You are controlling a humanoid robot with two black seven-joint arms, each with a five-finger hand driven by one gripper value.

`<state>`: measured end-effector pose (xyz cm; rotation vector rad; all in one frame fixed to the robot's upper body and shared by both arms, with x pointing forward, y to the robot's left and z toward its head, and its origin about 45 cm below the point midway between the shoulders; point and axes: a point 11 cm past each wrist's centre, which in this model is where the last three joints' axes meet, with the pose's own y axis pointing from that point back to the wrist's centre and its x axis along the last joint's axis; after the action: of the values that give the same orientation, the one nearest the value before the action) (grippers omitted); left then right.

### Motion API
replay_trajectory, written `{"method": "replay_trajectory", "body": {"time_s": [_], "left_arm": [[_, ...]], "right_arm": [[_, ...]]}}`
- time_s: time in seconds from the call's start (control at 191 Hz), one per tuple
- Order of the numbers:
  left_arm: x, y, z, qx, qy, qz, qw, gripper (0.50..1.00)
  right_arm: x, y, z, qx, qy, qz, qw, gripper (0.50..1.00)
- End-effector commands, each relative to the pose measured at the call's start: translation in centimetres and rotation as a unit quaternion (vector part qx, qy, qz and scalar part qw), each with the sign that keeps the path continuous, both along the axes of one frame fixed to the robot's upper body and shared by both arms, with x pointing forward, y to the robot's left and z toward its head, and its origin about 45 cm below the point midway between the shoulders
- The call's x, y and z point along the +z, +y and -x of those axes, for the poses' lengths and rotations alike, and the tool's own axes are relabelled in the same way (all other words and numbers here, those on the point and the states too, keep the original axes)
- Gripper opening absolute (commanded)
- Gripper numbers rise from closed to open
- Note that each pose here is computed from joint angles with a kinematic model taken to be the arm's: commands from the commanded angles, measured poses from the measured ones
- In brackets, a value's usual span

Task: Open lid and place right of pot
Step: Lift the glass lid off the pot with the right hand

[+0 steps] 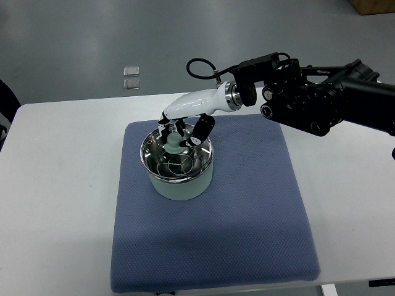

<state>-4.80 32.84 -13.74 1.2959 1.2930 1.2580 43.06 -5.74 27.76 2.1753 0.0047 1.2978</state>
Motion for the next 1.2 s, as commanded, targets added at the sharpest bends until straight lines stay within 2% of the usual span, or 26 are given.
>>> {"method": "replay_trajectory", "body": {"time_s": [0.0,0.346,0.63,0.945,1.197], "left_arm": [[0.0,0.0,0.0,0.0,0.001,0.0,1.0,1.0],[0.0,0.0,0.0,0.0,0.0,0.0,1.0,1.0],[0.0,0.0,0.0,0.0,0.0,0.0,1.0,1.0],[0.0,0.0,-0.9,-0.002,-0.008,0.0,1.0,1.0],[-0.1,-0.2,-1.3,-0.003,-0.011,0.003,1.0,1.0]], "right_arm": [[0.3,0.0,-0.1,-0.001,-0.001,-0.003,1.0,0.5],[0.8,0.1,-0.2,-0.001,-0.001,-0.005,1.0,0.5],[4.0,-1.4,-1.6,-0.017,-0.02,-0.006,1.0,0.5],[5.1,-7.4,-3.3,-0.073,-0.022,0.002,0.997,0.5],[2.6,-11.9,-3.2,-0.114,0.001,0.002,0.994,0.5]]}}
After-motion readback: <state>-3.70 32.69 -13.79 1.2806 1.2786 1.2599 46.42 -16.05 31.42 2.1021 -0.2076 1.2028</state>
